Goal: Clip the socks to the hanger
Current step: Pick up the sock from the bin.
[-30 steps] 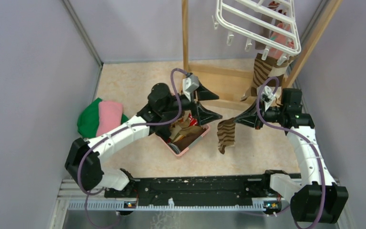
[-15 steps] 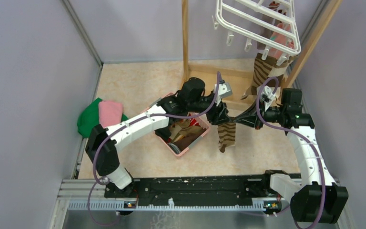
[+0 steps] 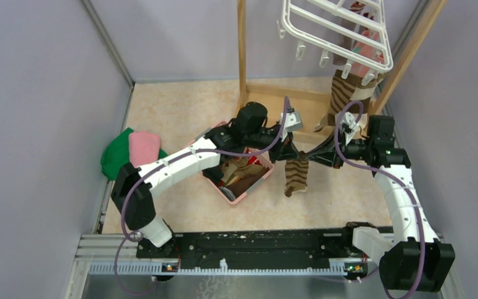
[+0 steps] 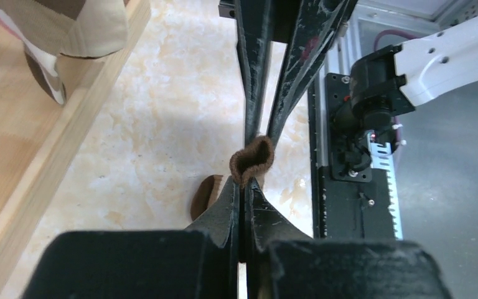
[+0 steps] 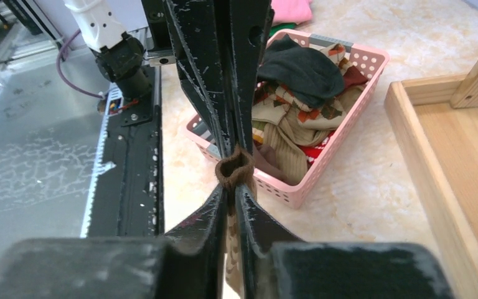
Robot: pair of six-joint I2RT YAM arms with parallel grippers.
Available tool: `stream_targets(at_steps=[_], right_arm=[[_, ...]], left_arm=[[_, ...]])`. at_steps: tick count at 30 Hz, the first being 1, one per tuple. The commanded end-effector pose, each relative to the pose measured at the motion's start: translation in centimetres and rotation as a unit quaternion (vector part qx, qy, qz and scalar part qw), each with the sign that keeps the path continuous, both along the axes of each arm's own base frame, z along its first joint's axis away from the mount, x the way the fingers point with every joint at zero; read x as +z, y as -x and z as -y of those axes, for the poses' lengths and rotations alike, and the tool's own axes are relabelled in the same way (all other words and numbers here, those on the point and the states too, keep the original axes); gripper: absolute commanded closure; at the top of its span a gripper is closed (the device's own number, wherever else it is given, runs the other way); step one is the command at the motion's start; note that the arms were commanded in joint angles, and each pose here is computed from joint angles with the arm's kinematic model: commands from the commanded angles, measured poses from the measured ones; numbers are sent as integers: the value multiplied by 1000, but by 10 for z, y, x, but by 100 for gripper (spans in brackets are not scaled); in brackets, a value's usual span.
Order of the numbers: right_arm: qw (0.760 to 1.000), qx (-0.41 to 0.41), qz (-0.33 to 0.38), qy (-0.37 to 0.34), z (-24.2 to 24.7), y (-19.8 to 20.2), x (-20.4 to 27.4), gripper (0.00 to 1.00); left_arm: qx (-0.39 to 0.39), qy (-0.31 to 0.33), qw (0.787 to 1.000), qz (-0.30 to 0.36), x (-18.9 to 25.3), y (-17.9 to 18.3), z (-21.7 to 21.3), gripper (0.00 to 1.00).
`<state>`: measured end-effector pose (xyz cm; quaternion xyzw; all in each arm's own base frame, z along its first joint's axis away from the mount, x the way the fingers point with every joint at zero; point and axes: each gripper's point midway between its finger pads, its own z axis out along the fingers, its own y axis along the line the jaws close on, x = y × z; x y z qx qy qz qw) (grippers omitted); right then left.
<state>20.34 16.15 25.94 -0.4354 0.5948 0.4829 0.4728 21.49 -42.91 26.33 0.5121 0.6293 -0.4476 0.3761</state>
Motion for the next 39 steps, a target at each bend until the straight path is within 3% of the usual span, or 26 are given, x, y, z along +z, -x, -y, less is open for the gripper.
stream_targets(at_steps=[1, 4, 7, 9, 21, 29, 39], right_arm=[[998, 20, 51, -12, -3, 3, 23, 78], [995, 53, 78, -36, -6, 12, 29, 37], [982, 78, 161, -59, -9, 19, 39, 19], [978, 81, 178, -66, -11, 23, 44, 13], [978, 83, 175, -75, -20, 1, 78, 14], [975, 114, 172, -80, -32, 9, 89, 16], [974, 152, 144, -86, -48, 16, 90, 27]], left_arm=[[-19, 93, 995, 9, 49, 7, -12, 100], [-27, 159, 987, -10, 73, 3, -28, 100], [-39, 190, 980, -39, 86, 2, -35, 100], [-44, 196, 979, -42, 91, 2, -35, 100], [-100, 236, 966, -42, 117, 17, -34, 100], [-110, 243, 964, 2, 127, 22, -39, 100], [-160, 244, 956, 21, 137, 32, -37, 100]])
